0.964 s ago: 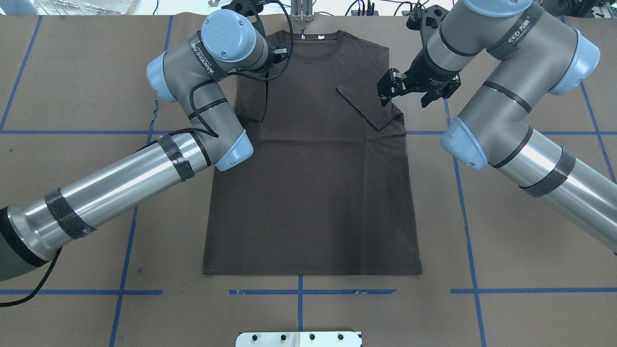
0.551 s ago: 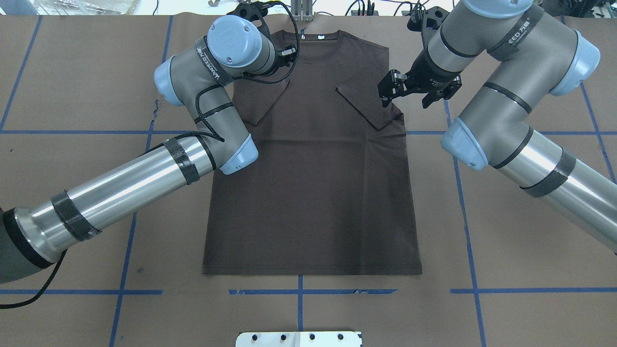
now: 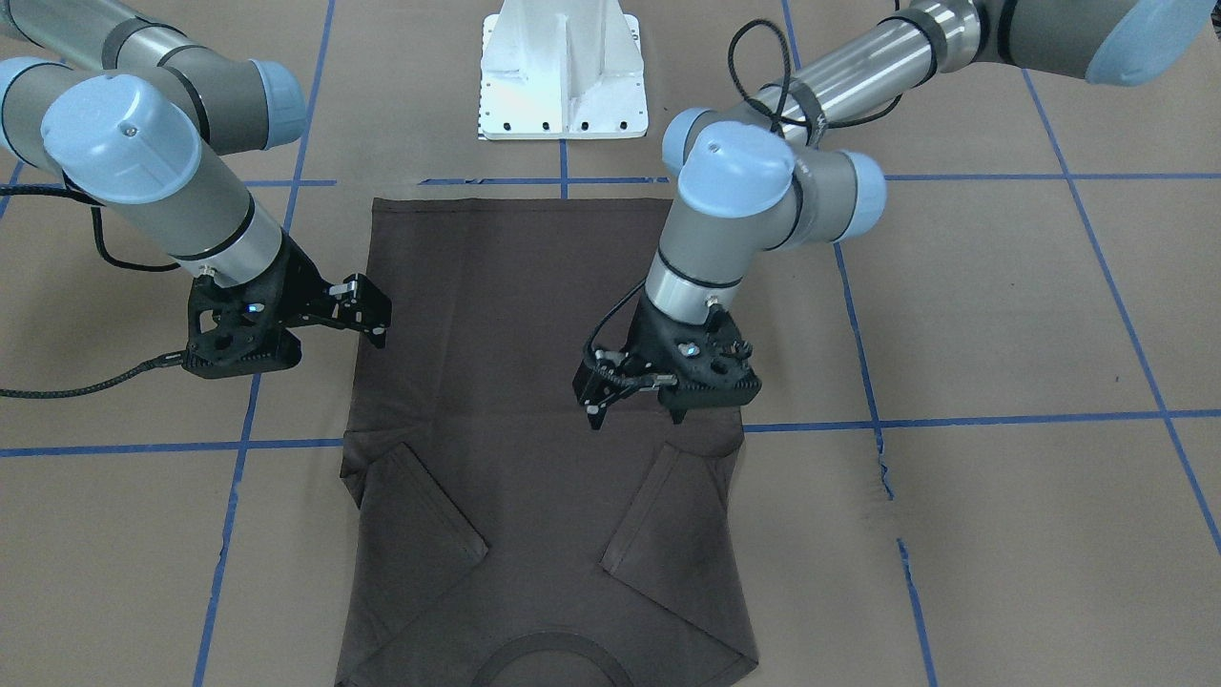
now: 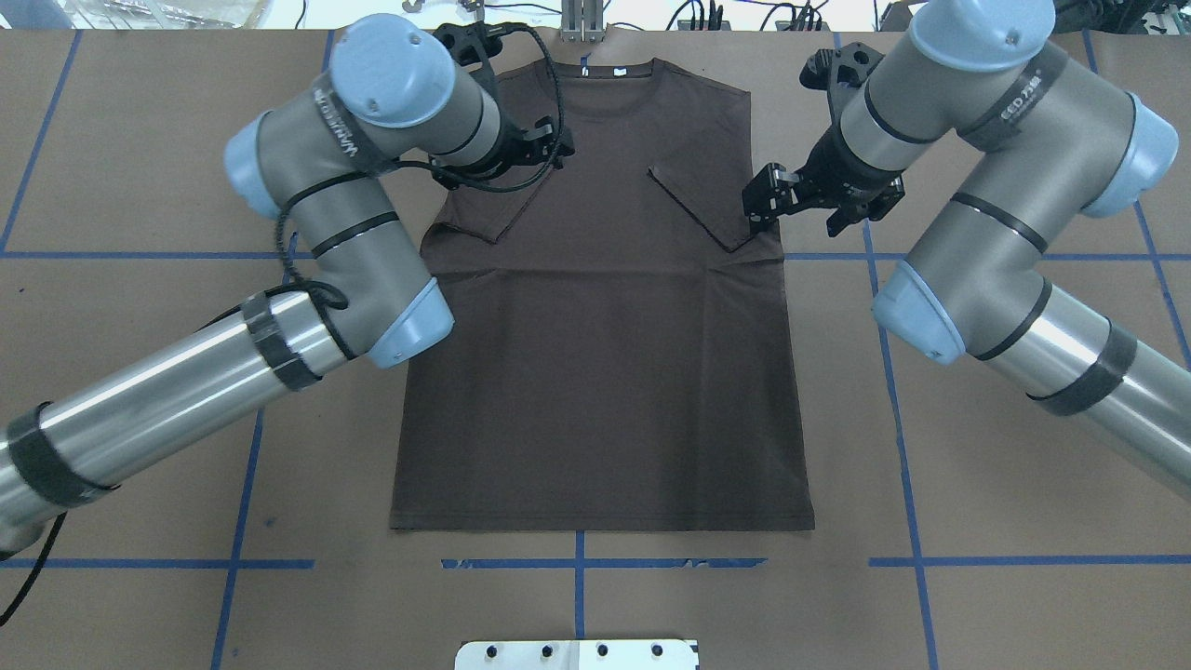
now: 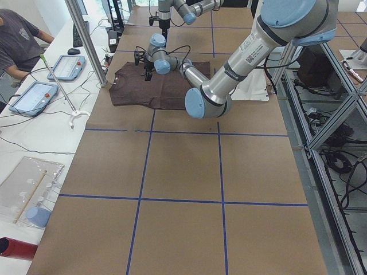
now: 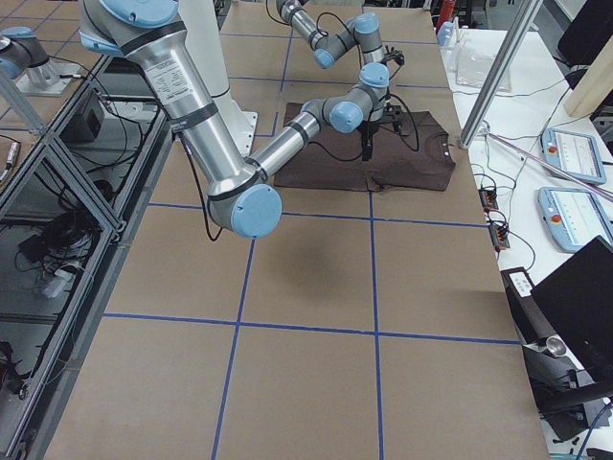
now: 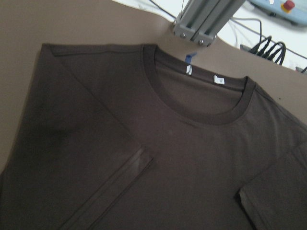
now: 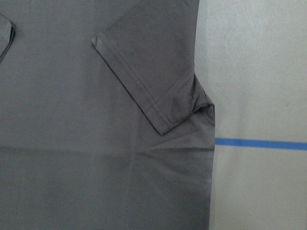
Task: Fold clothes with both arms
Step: 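Move the right gripper to the hem corner nearest the robot while the left gripper withdraws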
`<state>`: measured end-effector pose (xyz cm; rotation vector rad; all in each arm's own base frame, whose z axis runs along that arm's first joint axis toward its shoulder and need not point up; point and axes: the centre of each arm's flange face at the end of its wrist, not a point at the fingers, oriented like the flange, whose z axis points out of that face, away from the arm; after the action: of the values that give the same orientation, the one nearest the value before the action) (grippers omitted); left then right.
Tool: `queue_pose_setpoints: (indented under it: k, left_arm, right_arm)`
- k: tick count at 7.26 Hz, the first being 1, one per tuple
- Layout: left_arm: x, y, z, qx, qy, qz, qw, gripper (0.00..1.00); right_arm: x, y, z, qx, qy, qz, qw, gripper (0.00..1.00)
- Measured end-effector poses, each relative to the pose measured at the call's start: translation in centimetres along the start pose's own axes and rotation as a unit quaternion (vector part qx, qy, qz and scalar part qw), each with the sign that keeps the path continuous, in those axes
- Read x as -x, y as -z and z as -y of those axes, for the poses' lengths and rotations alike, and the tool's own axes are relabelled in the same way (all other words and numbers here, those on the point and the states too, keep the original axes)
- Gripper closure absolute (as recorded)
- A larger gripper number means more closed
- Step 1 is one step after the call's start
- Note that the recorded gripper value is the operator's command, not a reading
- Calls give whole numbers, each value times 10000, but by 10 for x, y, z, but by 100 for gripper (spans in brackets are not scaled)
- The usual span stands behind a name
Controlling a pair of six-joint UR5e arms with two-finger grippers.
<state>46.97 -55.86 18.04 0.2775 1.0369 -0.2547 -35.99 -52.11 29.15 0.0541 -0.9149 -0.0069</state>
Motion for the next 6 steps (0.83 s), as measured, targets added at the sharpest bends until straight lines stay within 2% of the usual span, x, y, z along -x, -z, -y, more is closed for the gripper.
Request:
queue_pose_setpoints:
  k: [2, 4, 6]
  left_arm:
    - [49, 73, -38, 162, -325, 54, 9993, 0]
    - [74, 108, -57, 182, -386, 11, 9991, 0]
    - [78, 125, -64, 161, -408, -83, 9990, 0]
  right_arm:
    - [-6, -27, -89, 78, -329, -86, 9994, 0]
    - [-8, -77, -194, -80, -763, 30, 9970, 0]
    - [-25, -112, -260, -175, -890, -111, 9958, 0]
